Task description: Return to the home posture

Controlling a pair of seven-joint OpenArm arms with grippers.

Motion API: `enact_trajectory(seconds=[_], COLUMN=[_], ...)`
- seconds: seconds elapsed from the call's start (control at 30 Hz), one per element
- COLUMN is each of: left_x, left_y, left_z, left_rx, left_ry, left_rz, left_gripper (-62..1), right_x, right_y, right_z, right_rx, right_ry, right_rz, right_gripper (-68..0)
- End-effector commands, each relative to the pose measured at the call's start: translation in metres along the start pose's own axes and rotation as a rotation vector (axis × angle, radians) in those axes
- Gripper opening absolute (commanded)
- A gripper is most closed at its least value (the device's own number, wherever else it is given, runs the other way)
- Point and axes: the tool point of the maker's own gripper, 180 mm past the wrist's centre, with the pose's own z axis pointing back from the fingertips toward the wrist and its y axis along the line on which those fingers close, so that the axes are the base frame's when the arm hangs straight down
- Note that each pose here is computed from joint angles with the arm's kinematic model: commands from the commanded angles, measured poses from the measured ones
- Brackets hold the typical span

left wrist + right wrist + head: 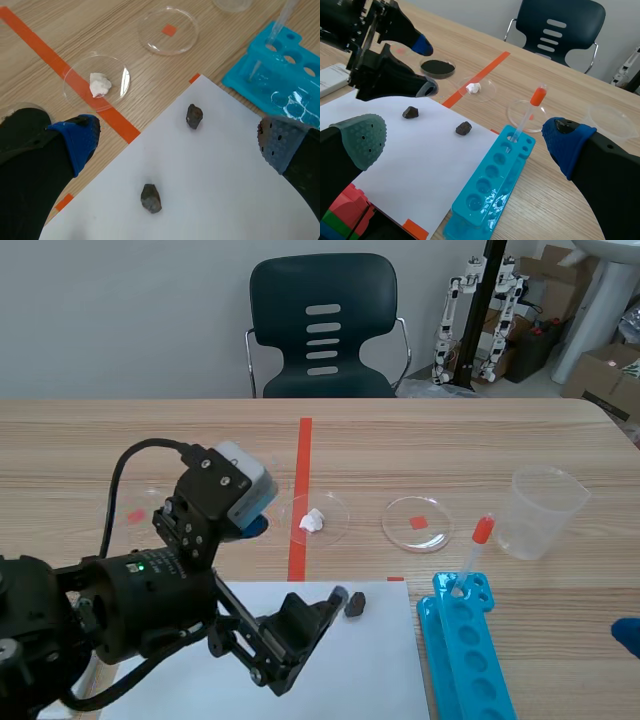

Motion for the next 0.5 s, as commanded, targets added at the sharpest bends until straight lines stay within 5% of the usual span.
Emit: enact_trajectory(seconds=[0.0, 0.2, 0.47], left_x=[0.001, -0.004, -0.006], left_y=[-0.003, -0.002, -0.005], left_z=[0.011, 0.052, 0.097], left_rx=[-0.003, 0.039, 0.037], left_ry=[-0.017, -0.042, -0.109], left_rz=[-0.011, -0.056, -0.011], left_gripper=[1.4, 1.4, 1.4], right_x=[0.01, 0.01, 0.01], right_y=[-0.004, -0.004, -0.004], right_z=[-0.003, -0.003, -0.003], right_rx=[-0.008, -0.008, -0.008], right_ry=[-0.037, -0.037, -0.037], right_rz=[0.008, 0.008, 0.008], right_gripper=[0.4, 0.4, 0.4])
